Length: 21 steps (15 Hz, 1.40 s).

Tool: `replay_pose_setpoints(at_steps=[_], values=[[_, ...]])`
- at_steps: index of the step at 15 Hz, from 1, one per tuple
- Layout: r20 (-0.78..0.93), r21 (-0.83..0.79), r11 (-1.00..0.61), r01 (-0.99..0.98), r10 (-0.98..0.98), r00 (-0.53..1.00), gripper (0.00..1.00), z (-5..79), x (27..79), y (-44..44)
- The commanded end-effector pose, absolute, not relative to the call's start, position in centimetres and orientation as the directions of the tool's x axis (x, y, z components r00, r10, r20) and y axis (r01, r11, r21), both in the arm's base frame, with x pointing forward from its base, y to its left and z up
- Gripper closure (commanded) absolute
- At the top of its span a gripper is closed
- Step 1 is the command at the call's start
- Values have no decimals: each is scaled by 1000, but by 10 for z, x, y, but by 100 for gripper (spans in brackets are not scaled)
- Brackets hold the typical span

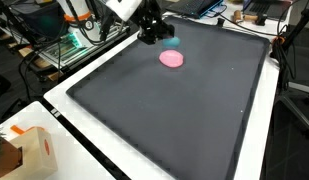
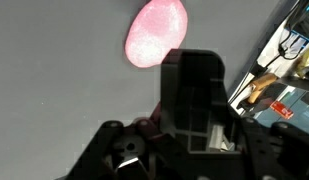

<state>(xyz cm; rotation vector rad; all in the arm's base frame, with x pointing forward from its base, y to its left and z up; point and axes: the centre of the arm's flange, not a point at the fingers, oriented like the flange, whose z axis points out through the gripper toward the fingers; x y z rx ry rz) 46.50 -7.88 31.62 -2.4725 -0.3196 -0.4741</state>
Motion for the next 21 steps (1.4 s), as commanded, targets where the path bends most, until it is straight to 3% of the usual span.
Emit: replay_pose_setpoints(at_steps=[1,21], values=[[419,-469,-815,339,133,898,71,311,478,-77],[350,-178,-846,502,423,836,71,334,507,39]])
